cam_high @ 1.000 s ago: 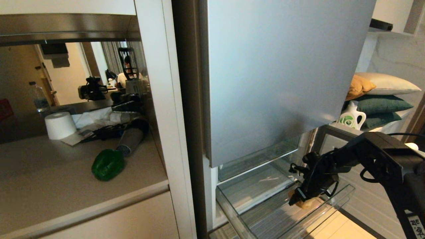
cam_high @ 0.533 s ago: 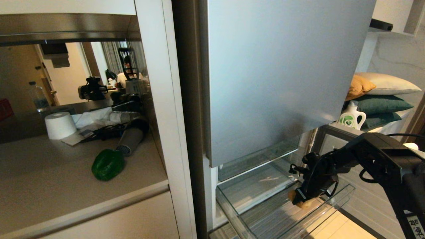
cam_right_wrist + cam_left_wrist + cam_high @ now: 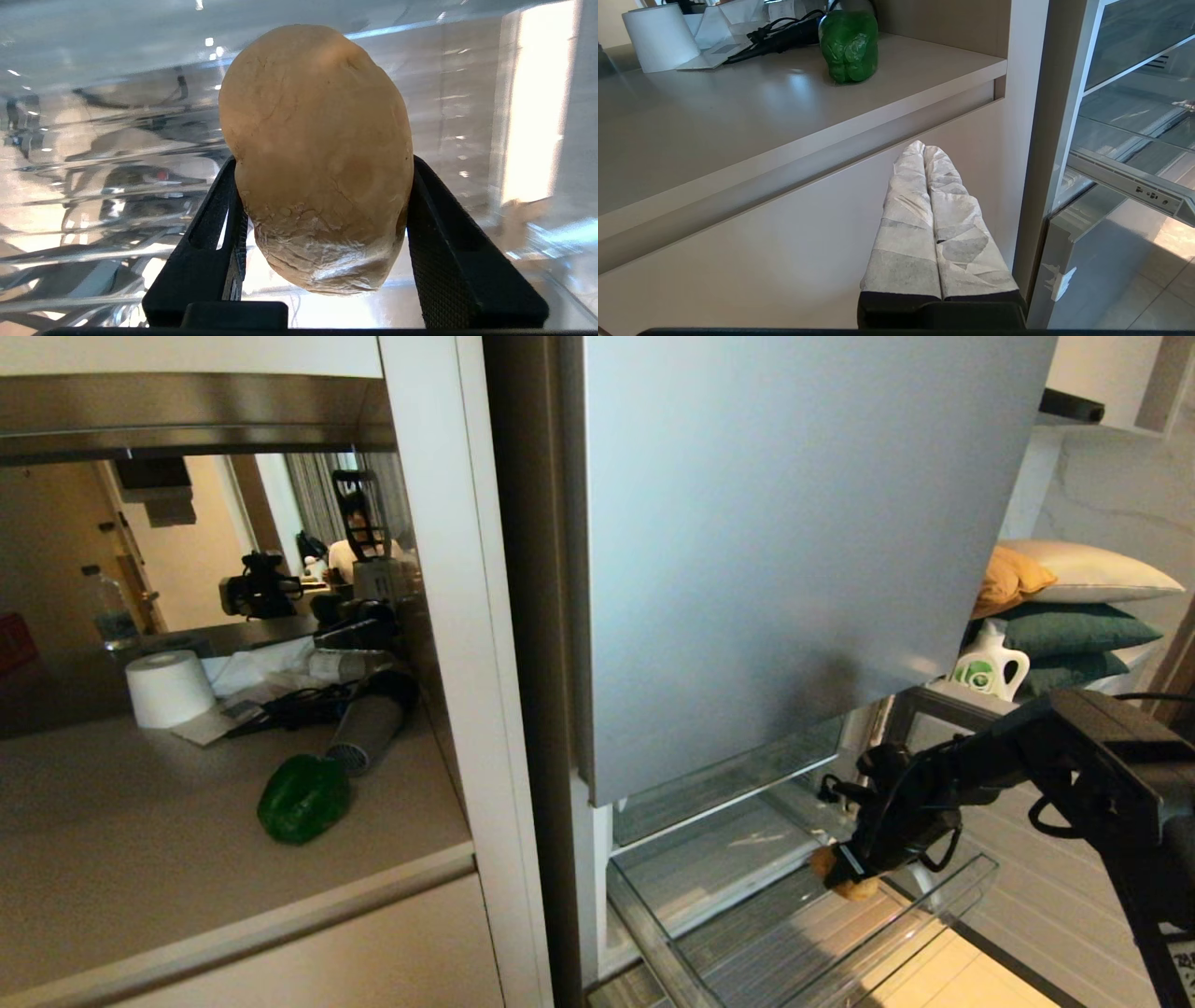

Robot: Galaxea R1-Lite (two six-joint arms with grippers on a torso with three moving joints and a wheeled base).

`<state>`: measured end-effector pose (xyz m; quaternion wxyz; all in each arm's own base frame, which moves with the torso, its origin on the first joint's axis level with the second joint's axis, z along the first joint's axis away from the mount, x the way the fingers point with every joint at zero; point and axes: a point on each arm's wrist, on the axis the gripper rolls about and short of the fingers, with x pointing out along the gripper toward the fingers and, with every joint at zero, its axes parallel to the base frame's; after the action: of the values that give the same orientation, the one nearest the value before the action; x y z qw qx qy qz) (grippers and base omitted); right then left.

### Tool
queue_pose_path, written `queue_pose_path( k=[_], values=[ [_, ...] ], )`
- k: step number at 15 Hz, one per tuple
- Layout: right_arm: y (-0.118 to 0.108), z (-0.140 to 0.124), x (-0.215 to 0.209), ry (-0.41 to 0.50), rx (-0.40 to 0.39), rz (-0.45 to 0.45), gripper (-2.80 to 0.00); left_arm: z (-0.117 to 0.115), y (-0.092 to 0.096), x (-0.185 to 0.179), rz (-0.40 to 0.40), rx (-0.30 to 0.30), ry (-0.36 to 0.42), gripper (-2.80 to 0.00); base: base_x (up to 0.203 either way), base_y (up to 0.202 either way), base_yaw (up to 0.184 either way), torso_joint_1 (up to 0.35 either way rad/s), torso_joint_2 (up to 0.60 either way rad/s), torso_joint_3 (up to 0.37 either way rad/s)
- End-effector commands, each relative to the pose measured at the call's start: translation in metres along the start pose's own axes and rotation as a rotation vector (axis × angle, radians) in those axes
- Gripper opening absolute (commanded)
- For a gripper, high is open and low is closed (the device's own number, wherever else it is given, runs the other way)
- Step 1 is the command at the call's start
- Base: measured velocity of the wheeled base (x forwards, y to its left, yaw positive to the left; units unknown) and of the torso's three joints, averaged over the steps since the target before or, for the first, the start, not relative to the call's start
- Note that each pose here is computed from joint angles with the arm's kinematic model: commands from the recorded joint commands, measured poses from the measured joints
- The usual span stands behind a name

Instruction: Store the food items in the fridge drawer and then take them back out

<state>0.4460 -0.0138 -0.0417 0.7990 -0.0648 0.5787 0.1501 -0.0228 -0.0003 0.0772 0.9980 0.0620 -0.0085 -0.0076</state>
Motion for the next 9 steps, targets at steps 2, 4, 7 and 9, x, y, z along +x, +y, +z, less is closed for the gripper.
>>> queue_pose_path(
  k=[2, 4, 7, 9],
  values=[
    [0.006, 0.011, -0.044, -0.078, -0.017, -0.019, -2.8, -0.003, 0.0, 0.001, 0.0, 0.0, 0.009, -2.8, 0.0, 0.0, 0.0, 0.0, 0.0, 0.0],
    [0.01, 0.006, -0.061, -0.083, -0.018, -0.021, -2.8, -0.003, 0.0, 0.001, -0.002, 0.0, 0.01, -2.8, 0.0, 0.0, 0.0, 0.0, 0.0, 0.0],
    [0.019, -0.001, -0.095, -0.112, -0.025, -0.029, -2.8, -0.003, 0.0, 0.001, -0.002, 0.0, 0.01, -2.8, 0.0, 0.0, 0.0, 0.0, 0.0, 0.0],
    [0.028, -0.01, -0.125, -0.142, -0.032, -0.036, -2.8, -0.003, 0.0, 0.001, -0.001, -0.001, 0.01, -2.8, 0.0, 0.0, 0.0, 0.0, 0.0, 0.0]
  ],
)
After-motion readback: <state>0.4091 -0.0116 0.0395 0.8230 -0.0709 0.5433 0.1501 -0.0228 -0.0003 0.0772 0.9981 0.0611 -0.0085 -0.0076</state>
